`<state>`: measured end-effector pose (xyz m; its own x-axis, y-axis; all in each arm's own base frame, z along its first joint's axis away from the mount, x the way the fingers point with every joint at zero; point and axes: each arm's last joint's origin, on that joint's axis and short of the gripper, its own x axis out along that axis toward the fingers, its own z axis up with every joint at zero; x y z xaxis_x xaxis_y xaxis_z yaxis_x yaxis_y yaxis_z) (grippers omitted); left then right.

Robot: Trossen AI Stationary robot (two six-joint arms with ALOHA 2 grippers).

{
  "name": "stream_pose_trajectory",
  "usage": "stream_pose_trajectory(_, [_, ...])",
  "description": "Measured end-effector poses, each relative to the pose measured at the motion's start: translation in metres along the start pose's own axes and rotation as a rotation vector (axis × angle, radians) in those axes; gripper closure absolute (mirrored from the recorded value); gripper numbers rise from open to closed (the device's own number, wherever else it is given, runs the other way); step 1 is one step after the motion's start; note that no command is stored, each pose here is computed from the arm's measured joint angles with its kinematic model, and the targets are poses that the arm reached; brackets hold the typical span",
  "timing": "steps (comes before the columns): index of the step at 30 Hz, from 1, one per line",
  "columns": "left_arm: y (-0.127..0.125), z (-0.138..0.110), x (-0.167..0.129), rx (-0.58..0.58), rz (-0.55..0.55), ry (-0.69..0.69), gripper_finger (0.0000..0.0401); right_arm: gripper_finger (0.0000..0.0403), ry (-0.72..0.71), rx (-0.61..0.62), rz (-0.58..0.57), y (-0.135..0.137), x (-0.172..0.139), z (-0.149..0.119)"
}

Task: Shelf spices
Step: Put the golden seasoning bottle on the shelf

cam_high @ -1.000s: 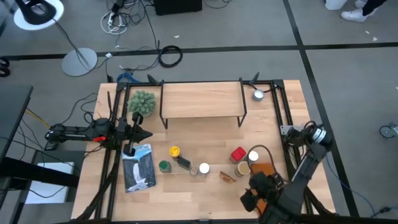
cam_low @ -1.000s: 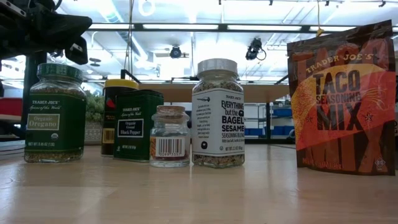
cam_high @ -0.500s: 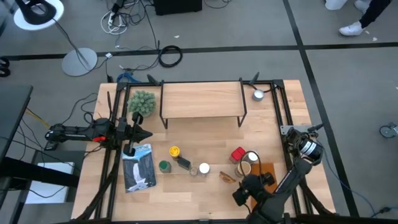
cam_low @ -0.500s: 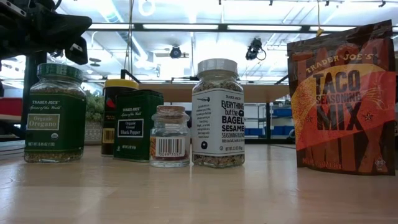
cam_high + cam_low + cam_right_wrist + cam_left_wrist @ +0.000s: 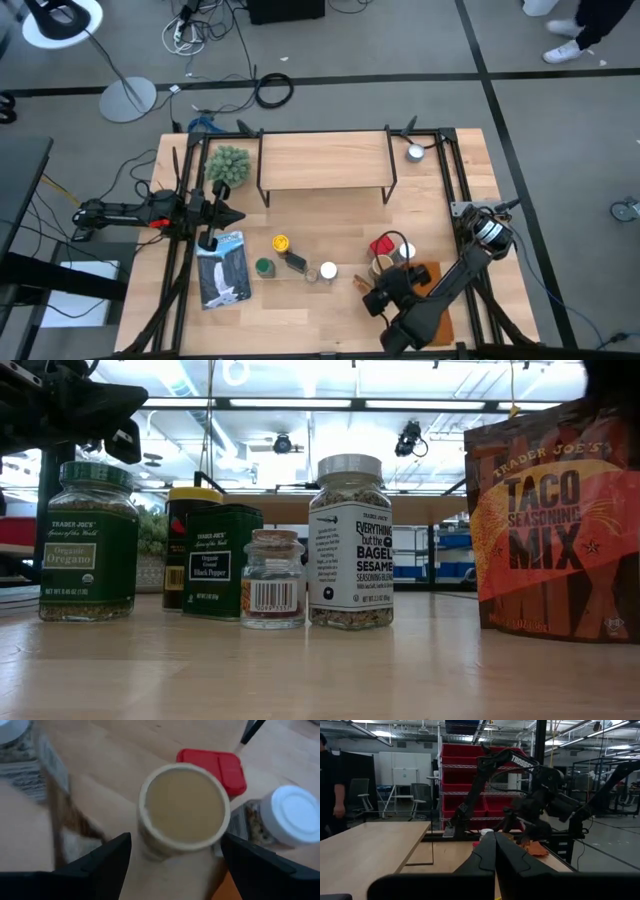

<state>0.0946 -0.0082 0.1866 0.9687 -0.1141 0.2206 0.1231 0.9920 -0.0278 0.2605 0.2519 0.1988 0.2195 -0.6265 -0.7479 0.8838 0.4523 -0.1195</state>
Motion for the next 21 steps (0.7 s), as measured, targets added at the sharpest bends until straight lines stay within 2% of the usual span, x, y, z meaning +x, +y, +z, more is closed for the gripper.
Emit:
stream_pose_trajectory(11, [0.0, 0.0, 0.0, 0.0, 0.0, -0.001, 0.0395, 0.0096, 0.01, -0.069, -0.009, 0.006, 0.011, 0.009])
stream_pose_trajectory(15, [0.0, 0.0, 0.0, 0.0, 0.0, -0.001, 0.0395, 0.0097, -0.035, -0.062, 0.007, 0.007, 0.013, 0.013])
stream_pose_trajectory(18, [0.0, 0.0, 0.0, 0.0, 0.0, -0.001, 0.0395, 0.0114, -0.035, -0.054, 0.007, 0.009, 0.014, 0.014])
stream_pose_trajectory(21, [0.0, 0.0, 0.0, 0.0, 0.0, -0.001, 0.0395, 0.0155, -0.05, -0.05, 0.014, 0.009, 0.015, 0.015])
